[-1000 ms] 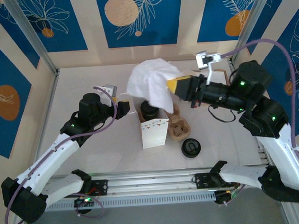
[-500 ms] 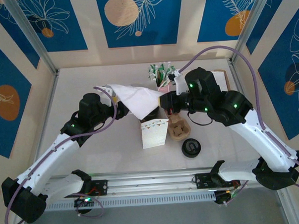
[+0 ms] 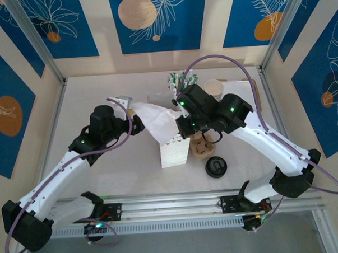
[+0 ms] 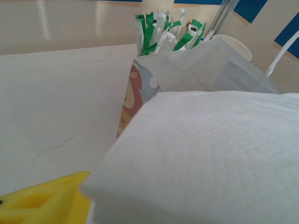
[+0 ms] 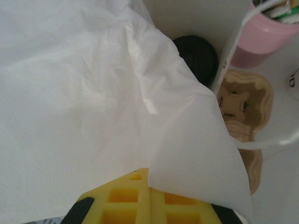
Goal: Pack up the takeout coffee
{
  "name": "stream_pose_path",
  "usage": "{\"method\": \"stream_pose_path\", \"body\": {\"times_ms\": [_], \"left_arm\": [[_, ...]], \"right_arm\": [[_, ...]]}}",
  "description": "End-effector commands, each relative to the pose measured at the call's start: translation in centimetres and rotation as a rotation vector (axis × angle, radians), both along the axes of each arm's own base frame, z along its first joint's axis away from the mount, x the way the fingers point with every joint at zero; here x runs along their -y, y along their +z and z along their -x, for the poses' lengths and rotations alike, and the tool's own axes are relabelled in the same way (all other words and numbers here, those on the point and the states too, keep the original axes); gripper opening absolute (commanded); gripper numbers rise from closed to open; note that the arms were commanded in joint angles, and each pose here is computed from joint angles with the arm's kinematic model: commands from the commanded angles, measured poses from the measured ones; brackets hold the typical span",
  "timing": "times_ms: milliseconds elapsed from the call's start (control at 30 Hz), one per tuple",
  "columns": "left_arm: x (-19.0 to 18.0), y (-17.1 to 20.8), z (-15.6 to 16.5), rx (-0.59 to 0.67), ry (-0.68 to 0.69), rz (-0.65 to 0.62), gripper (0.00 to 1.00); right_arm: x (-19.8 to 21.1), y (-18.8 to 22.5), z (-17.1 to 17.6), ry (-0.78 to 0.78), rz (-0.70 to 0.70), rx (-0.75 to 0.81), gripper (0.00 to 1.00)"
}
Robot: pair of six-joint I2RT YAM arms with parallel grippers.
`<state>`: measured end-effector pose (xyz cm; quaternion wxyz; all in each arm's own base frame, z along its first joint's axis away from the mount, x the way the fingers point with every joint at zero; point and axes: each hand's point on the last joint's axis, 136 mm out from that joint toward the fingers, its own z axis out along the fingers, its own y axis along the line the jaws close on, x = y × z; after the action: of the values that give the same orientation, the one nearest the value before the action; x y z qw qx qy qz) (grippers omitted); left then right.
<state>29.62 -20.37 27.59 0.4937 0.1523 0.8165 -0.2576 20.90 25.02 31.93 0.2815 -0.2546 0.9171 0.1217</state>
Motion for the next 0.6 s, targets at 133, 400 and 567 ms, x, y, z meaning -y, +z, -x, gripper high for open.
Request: {"method": "stream_pose_path", "body": {"times_ms": [133,400,567], "left_arm": [[0.2,0.6,0.2,0.032,-0.013,-0.02,0.69],[0.2,0.6,0.2,0.033,-0.014,-0.021,0.69],[0.3,0.5,0.2,0.031,-0.014,-0.023,0.68]], "right_arm": [[-0.2,-0.1,-0.7,0.037,0.167,0.061,0.0],[-1.7,-1.1,-1.3,0.035,0.221,0.056,0.09],[-2.5,-1.1,-1.3,0.027,0.164,0.05,0.26]]}}
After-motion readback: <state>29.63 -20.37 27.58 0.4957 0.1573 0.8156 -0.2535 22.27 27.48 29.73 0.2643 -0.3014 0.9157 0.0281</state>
